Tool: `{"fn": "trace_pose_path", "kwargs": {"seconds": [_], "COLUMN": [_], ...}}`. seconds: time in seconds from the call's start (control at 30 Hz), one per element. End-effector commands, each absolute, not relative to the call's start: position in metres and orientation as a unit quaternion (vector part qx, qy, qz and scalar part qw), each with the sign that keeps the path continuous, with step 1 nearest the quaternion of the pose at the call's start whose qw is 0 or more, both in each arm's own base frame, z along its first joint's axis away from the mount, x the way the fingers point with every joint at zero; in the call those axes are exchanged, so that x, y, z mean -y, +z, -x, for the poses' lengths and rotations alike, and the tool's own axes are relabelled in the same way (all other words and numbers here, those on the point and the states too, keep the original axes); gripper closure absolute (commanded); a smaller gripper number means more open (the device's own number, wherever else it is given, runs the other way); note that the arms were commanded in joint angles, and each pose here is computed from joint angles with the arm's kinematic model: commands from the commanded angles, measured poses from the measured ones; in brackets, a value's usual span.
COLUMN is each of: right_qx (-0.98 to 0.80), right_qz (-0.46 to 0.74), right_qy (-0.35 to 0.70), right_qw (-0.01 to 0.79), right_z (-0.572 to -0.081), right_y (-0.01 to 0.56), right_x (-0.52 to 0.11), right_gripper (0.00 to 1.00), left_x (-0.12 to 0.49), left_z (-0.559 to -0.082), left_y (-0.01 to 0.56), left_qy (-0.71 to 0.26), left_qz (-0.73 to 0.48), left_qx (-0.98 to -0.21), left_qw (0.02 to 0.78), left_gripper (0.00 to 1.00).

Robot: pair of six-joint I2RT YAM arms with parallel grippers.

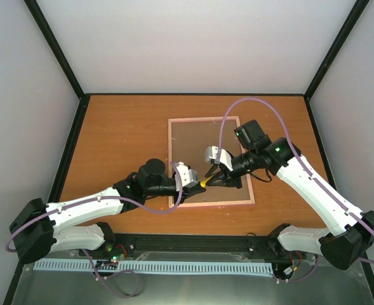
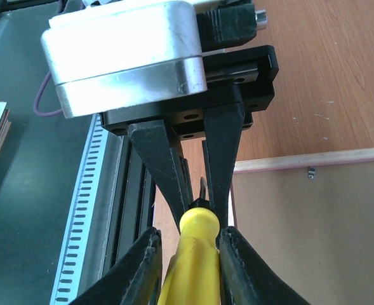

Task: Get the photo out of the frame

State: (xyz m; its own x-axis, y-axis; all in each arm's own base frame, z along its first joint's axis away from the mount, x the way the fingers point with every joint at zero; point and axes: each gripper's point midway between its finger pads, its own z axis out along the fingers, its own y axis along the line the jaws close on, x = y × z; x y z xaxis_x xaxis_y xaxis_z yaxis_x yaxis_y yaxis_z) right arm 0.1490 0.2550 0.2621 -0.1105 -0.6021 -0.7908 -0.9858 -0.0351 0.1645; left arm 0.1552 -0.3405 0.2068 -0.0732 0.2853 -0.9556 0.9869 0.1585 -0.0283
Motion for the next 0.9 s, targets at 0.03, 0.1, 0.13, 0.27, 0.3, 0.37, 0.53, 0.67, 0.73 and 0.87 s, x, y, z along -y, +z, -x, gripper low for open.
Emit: {"fn": "trace_pose_path", "kwargs": {"seconds": [0.03,0.1,0.13,0.27,0.3,0.37,0.53,0.67,0.73,0.87], "right_qx": [-0.646,-0.647,-0.647,-0.649,-0.649,-0.649,-0.648,-0.655,-0.666,-0.699], "right_qz": [0.621,0.622,0.623,0.624,0.625,0.625,0.626,0.619,0.608,0.554], "right_qy": [0.371,0.368,0.367,0.362,0.362,0.362,0.361,0.359,0.349,0.344], "right_qw": [0.245,0.244,0.244,0.241,0.241,0.240,0.240,0.244,0.255,0.294], "right_z": [-0.143,-0.143,-0.143,-0.143,-0.143,-0.142,-0.142,-0.143,-0.150,-0.183], "right_y": [0.254,0.253,0.252,0.249,0.249,0.248,0.248,0.251,0.252,0.257], "right_x": [-0.257,-0.257,-0.257,-0.257,-0.256,-0.256,-0.256,-0.255,-0.253,-0.231], "right_gripper": [0.76,0.76,0.76,0.73,0.74,0.78,0.93,0.97,0.97,0.97], "left_x": [0.343,0.343,0.343,0.342,0.342,0.342,0.342,0.335,0.326,0.290], "left_z": [-0.164,-0.164,-0.164,-0.165,-0.165,-0.165,-0.168,-0.190,-0.211,-0.253], "left_y": [0.233,0.233,0.234,0.233,0.233,0.233,0.234,0.238,0.241,0.239], "left_qy": [-0.399,-0.398,-0.398,-0.396,-0.396,-0.396,-0.393,-0.364,-0.331,-0.247], "left_qz": [-0.502,-0.501,-0.501,-0.500,-0.500,-0.499,-0.495,-0.445,-0.392,-0.252], "left_qx": [-0.602,-0.603,-0.603,-0.604,-0.604,-0.604,-0.607,-0.646,-0.684,-0.777], "left_qw": [0.477,0.477,0.478,0.478,0.478,0.479,0.482,0.502,0.519,0.521], "left_gripper": [0.99,0.99,0.99,0.99,0.99,0.99,0.99,0.75,0.39,0.28]}}
